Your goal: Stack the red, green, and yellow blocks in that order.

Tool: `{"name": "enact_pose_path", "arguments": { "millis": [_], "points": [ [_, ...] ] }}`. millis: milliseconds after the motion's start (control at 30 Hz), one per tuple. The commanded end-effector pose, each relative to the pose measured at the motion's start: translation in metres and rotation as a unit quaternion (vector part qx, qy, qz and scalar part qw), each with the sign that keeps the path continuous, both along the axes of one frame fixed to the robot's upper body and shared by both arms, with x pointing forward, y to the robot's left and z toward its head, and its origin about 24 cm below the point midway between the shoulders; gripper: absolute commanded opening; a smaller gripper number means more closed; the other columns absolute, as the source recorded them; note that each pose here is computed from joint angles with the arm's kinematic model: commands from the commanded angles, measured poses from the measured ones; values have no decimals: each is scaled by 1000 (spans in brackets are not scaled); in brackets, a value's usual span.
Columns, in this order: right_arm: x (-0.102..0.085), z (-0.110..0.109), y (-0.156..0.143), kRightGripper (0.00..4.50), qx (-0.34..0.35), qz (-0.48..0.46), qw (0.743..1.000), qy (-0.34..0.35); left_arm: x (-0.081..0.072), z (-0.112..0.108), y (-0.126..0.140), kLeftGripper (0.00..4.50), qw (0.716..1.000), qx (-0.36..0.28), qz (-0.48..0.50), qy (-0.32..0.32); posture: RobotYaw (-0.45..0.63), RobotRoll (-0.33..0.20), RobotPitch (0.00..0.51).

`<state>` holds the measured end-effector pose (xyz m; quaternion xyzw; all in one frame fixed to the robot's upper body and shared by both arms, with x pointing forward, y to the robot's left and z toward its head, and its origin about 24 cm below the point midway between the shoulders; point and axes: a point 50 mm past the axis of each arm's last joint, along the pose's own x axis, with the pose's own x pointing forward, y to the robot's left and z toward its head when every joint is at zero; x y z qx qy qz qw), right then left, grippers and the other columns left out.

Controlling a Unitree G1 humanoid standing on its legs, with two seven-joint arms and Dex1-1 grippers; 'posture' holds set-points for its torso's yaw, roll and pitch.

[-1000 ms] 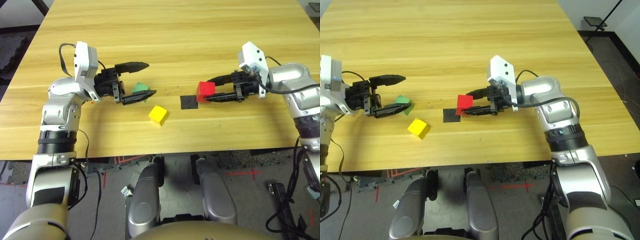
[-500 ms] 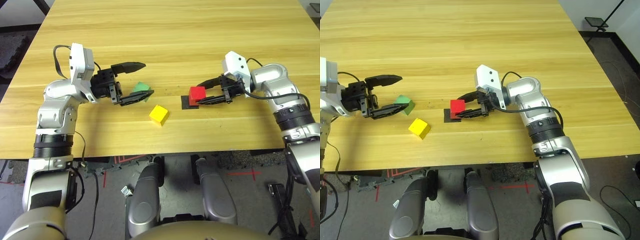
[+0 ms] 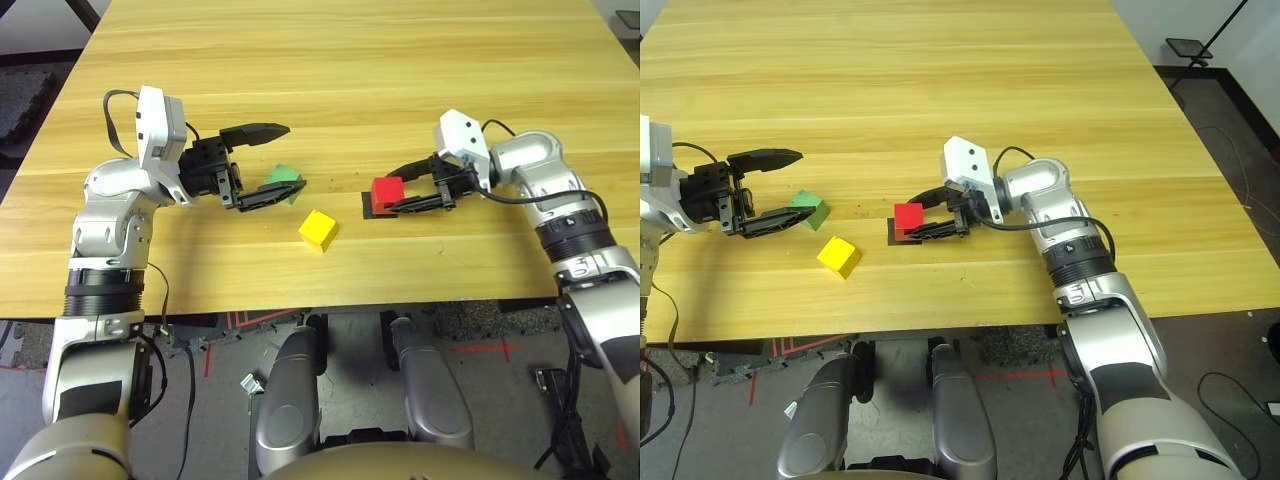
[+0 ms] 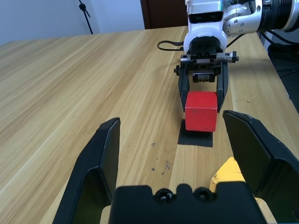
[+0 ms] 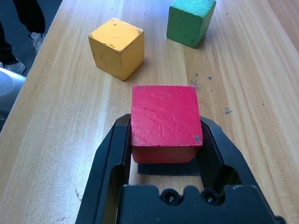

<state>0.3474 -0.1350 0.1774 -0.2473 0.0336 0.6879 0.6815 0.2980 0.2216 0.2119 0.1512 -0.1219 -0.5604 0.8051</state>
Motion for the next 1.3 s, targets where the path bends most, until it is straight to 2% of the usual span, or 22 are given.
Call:
{"name": "enact_pose_path", "arguments": {
  "millis": [33,767,1000,1167,1300],
  "points": [
    [2,-6,1,2049,-10,0,1000,-5,-3,-3,-1,4500,1000,10,-3,1,414,36,260],
    [9,-17,3,2049,-13,-7,1000,-8,-4,-3,-1,4500,1000,11,-1,5,427,56,275],
    [11,-12,3,4465,0,-21,1000,-12,-3,-3,-2,4500,1000,8,1,5,424,54,277],
    [9,2,-2,4465,9,-7,1000,-15,-3,-5,-1,4500,1000,10,1,8,424,57,275],
    [3,25,-13,4465,19,8,1000,-15,-1,-6,2,4500,1000,10,11,12,416,53,274]
  ]
}}
